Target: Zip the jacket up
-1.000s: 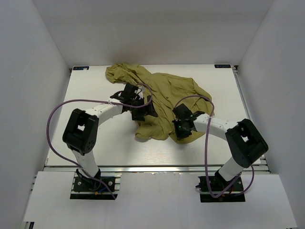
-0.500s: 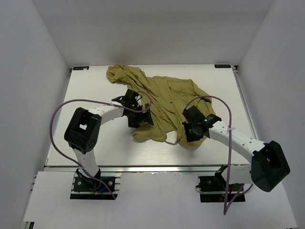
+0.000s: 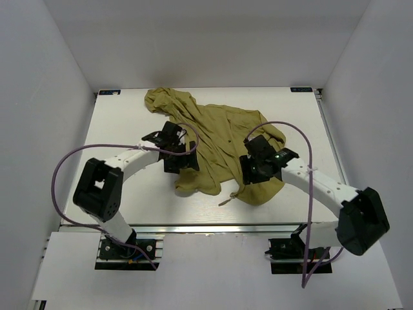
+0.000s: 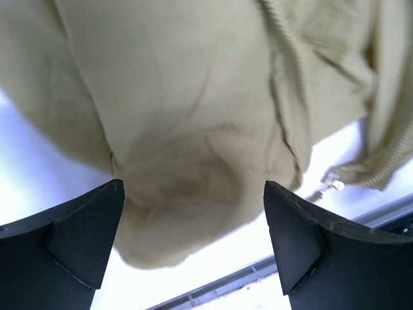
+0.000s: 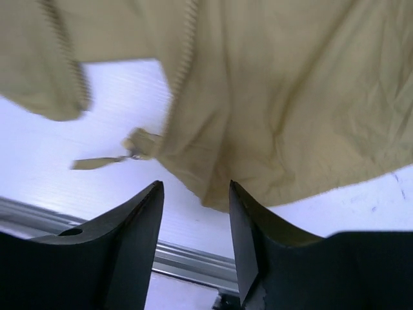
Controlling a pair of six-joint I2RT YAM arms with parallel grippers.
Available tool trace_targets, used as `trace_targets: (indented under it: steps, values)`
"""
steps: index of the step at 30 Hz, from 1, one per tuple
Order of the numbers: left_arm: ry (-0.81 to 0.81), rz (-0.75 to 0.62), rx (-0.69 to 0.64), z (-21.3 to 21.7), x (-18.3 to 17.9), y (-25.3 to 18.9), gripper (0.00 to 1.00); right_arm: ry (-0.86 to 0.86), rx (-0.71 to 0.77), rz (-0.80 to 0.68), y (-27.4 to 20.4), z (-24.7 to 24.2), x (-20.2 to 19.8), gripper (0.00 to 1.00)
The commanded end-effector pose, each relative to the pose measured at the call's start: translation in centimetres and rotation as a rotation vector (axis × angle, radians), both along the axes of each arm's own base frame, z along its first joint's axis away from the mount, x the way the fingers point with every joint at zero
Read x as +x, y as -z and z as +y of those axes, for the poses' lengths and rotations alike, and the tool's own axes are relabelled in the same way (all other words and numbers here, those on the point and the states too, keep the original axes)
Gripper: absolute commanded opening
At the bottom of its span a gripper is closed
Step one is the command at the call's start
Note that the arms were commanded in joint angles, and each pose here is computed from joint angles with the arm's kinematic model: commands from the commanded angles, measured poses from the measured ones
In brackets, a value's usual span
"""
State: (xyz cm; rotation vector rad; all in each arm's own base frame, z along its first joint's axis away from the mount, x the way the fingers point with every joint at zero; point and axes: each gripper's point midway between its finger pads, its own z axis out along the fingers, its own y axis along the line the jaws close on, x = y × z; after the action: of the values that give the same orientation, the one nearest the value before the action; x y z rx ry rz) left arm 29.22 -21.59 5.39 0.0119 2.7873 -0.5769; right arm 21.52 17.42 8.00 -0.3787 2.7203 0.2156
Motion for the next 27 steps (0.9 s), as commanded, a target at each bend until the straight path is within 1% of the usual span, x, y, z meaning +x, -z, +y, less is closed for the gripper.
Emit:
trace_targets:
  steps: [1,3,4,5,7,10,11,12,15,17,20,23,24,25,26,27]
  values:
    - [0.006,-0.115,0.004,0.7,0.4,-3.5,0.98,-0.054,0.157,-0.121,-4.1,2.3,1.0,0.51]
    - [0.003,-0.142,-0.007,0.7,0.4,-4.6,0.98,-0.078,0.208,-0.106,-4.0,3.1,0.4,0.53]
    - [0.005,-0.148,-0.011,0.7,0.4,-4.9,0.98,-0.11,0.265,-0.061,-3.8,4.2,-0.5,0.54]
    - [0.004,-0.153,-0.016,0.7,0.3,-5.3,0.98,-0.086,0.283,-0.035,-3.5,4.6,-0.8,0.54]
    - [0.003,-0.156,-0.02,0.8,0.2,-5.7,0.98,-0.059,0.255,-0.007,-2.2,4.8,-0.9,0.55]
    - [-0.005,-0.164,-0.027,1.0,-0.3,-6.0,0.98,0.032,0.201,0.034,-0.4,4.8,-0.6,0.56]
    - [-0.012,-0.167,-0.023,1.2,-0.3,-6.1,0.98,0.102,0.188,0.035,-0.1,4.8,-0.3,0.56]
    - [-0.016,-0.171,-0.024,1.3,-0.5,-6.3,0.98,0.125,0.148,0.038,0.8,4.8,-0.3,0.56]
    - [-0.031,-0.182,-0.018,1.7,-0.7,-6.6,0.98,0.22,0.09,0.054,2.1,4.9,-0.3,0.56]
    - [-0.035,-0.186,-0.02,1.8,-0.9,-6.5,0.98,0.247,0.08,0.055,2.6,5.2,-0.1,0.54]
    - [-0.044,-0.199,-0.027,1.9,-1.0,-6.9,0.98,0.308,0.027,0.062,3.9,4.7,0.3,0.48]
    - [-0.053,-0.21,-0.019,2.3,-1.0,-7.1,0.98,0.342,-0.002,0.047,3.9,4.0,0.5,0.33]
    - [-0.062,-0.216,-0.004,2.6,-1.0,-7.1,0.98,0.352,-0.013,0.036,4.0,3.6,0.5,0.16]
    - [-0.067,-0.223,0.001,2.7,-0.9,-7.2,0.98,0.357,-0.015,0.028,3.9,3.4,0.5,0.07]
    - [-0.074,-0.229,0.006,2.9,-0.9,-7.2,0.98,0.355,-0.007,0.011,3.3,3.2,0.5,0.01]
    - [-0.08,-0.234,0.015,3.1,-0.8,-7.2,0.98,0.364,-0.046,0.0,3.0,2.2,0.5,0.0]
